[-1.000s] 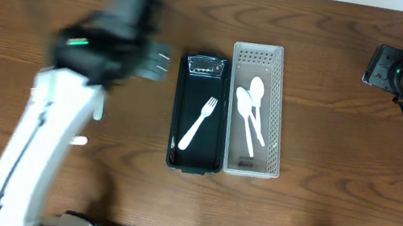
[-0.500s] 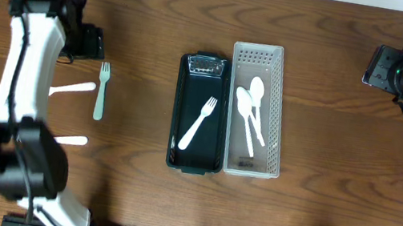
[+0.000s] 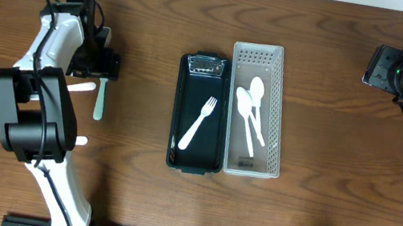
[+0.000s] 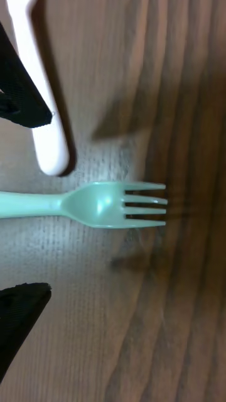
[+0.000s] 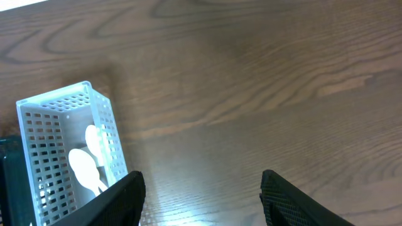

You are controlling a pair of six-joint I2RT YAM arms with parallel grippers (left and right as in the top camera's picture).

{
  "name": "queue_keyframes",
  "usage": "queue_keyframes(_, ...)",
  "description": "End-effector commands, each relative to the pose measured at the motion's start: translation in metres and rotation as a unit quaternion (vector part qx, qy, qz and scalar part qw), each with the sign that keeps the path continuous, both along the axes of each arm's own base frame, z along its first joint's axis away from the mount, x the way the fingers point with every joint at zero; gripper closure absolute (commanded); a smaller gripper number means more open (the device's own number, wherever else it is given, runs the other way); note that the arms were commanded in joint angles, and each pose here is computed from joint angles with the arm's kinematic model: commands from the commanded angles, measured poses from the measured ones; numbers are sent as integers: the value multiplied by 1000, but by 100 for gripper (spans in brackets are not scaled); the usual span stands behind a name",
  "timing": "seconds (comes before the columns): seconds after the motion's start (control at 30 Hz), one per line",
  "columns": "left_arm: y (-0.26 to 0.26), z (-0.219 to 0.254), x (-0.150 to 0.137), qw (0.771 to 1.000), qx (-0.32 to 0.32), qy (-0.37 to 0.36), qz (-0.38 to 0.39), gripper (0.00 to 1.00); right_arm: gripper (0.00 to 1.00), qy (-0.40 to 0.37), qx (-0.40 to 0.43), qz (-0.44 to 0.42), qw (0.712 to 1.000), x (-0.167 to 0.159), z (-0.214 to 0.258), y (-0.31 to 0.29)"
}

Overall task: Pack container
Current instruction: 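Move the left gripper back and grasp another white fork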

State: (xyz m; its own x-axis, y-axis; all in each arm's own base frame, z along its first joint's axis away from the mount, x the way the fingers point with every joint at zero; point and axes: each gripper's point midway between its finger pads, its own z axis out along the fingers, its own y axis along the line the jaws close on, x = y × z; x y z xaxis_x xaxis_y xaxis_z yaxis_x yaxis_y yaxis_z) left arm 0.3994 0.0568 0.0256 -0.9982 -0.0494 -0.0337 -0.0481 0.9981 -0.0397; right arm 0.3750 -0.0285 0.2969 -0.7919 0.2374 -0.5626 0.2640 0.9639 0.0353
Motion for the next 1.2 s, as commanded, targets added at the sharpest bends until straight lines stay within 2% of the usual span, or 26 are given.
queue_keyframes(0.0, -2, -12, -7, 1000, -7, 10, -24, 18, 38, 2, -7, 0, 1000, 1, -1, -4)
queue_keyframes(0.57, -11, -46, -34, 999, -22, 35, -36, 19, 39, 2, -8, -1, 1000, 1, -1, -5)
queue_keyframes(0.67, -11, -46, -34, 999, -22, 35, -36, 30, 39, 2, -8, -1, 1000, 1, -1, -5)
queue_keyframes(0.87, -12, -45, -34, 998, -23, 35, -37, 66, 39, 2, -9, -1, 1000, 1, -1, -5)
queue_keyframes(1.17, -30, -30, -27, 998, -21, 30, -49, 91, 39, 1, -14, -4, 1000, 1, 0, -7)
